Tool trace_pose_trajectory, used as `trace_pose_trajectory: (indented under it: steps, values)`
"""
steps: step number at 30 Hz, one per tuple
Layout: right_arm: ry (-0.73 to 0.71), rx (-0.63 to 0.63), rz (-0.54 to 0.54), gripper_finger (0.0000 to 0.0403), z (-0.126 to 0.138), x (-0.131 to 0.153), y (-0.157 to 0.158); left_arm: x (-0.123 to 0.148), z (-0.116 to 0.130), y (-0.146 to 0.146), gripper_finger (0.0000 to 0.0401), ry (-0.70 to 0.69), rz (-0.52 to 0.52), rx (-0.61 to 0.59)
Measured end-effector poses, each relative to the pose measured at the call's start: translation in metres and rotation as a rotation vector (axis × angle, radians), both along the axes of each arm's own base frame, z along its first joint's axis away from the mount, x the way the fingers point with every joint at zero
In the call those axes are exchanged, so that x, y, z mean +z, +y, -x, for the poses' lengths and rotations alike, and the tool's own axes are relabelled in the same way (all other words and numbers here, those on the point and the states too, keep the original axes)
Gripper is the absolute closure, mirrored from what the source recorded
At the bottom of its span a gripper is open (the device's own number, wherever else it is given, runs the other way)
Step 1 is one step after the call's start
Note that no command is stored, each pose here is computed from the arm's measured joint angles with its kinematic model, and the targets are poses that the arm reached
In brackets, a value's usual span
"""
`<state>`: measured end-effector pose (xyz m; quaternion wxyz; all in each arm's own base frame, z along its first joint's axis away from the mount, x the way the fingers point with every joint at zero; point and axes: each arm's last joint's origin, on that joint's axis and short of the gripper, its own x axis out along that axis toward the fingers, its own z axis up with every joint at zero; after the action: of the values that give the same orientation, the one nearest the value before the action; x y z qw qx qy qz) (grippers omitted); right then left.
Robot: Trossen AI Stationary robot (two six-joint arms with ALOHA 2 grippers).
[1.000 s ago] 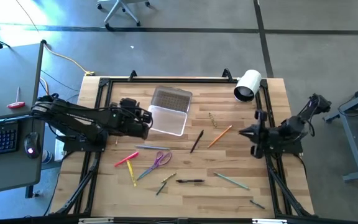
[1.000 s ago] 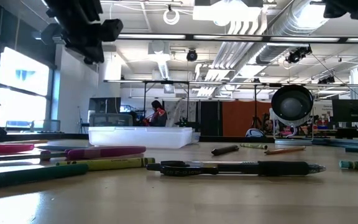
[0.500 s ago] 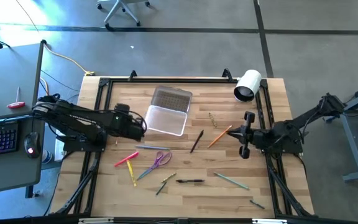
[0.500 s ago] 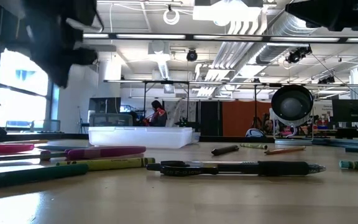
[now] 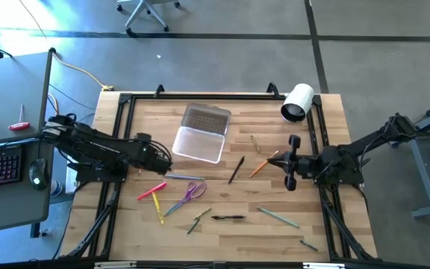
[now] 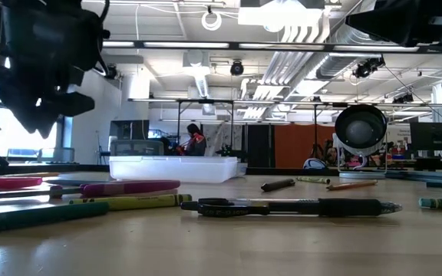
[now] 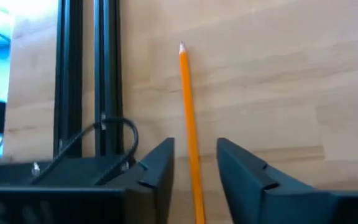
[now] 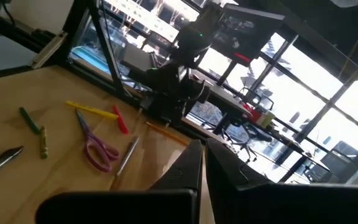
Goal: Pick & place school supplies into a supply box
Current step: Put the orange pencil into the black supply box
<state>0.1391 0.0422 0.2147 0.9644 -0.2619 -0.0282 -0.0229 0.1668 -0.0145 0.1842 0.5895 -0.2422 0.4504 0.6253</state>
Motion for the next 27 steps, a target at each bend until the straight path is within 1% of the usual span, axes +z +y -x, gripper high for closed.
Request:
trace_pose_trajectory:
  steps: [2, 4, 6, 8, 12, 16, 19, 23, 25, 27]
  values:
    - [0.0, 0.015, 0.001, 0.0402, 0.0, 0.0, 0.0, 0.0, 0.0, 0.0, 0.0203, 0.007, -0.005, -0.015]
    - [-0.004, 0.016, 0.0, 0.0402, 0.0, 0.0, 0.0, 0.0, -0.001, 0.003, 0.0182, -0.001, 0.002, 0.006]
    - [-0.004, 0.019, 0.0, 0.0402, 0.0, 0.0, 0.0, -0.001, -0.003, 0.007, 0.0172, -0.005, 0.042, 0.034]
    - [-0.003, 0.019, 0.0, 0.0402, 0.0, 0.0, 0.0, -0.001, -0.002, 0.014, 0.0171, 0.036, 0.063, 0.026]
    - [-0.004, 0.019, 0.004, 0.0402, 0.0, 0.0, 0.0, -0.003, -0.005, 0.039, 0.0191, 0.056, 0.101, 0.045]
    - [-0.004, 0.02, -0.004, 0.0402, 0.0, 0.0, 0.0, -0.006, -0.001, 0.073, 0.0221, 0.041, 0.185, 0.133]
    - [-0.006, 0.021, -0.027, 0.0402, 0.0, 0.001, 0.0, -0.014, 0.002, 0.095, 0.0238, -0.033, 0.21, 0.178]
    - [-0.006, 0.024, -0.06, 0.0402, 0.0, 0.001, 0.0, -0.032, 0.008, 0.116, 0.0255, -0.161, 0.272, 0.191]
    - [-0.006, 0.024, -0.061, 0.0402, 0.0, 0.001, 0.0, -0.04, 0.015, 0.123, 0.026, -0.174, 0.279, 0.209]
    - [-0.006, 0.024, -0.061, 0.0402, 0.0, 0.001, 0.0, -0.043, 0.022, 0.126, 0.0264, -0.153, 0.284, 0.234]
